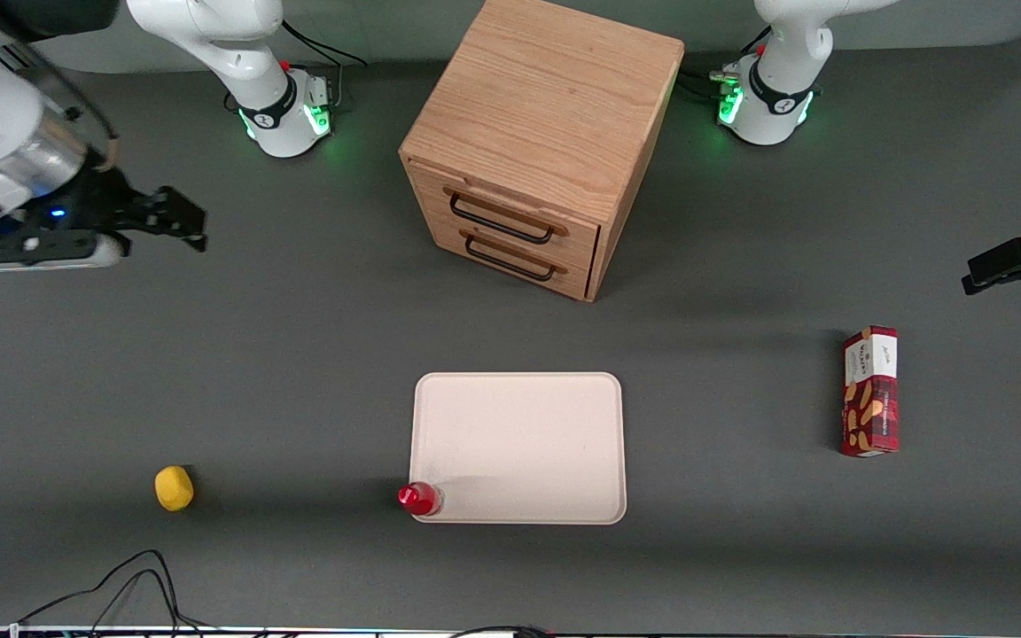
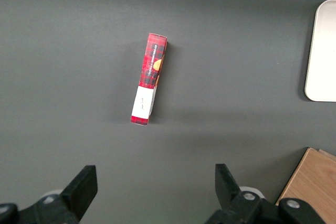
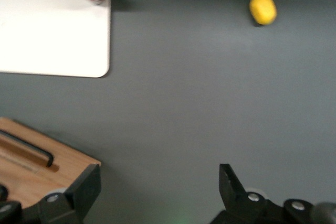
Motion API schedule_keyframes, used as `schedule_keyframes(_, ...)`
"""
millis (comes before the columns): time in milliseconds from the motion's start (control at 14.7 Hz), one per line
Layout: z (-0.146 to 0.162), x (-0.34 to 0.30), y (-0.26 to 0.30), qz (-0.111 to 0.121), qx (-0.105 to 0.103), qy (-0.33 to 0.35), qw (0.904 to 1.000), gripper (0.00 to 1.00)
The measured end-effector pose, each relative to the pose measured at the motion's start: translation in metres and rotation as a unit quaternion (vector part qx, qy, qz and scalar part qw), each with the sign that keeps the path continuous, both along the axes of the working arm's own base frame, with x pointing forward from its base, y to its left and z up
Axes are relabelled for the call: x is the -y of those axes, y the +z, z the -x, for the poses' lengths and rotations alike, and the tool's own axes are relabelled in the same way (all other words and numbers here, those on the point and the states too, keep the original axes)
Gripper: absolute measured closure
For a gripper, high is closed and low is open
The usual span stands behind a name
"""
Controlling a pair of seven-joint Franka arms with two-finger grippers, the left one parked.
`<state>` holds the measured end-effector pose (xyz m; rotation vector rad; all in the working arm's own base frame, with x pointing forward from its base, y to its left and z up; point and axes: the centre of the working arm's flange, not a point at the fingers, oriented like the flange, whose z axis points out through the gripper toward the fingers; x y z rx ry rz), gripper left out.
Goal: Open upper drawer
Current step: 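Move the right gripper to the upper drawer's black handle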
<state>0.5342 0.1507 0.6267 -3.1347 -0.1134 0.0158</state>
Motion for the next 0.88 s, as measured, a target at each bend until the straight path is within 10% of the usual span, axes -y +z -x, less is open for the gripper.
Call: schedule_keyframes(883,0.046,-0.246,-0.049,-0.081,-0.018,0.230,0.9697,0.00)
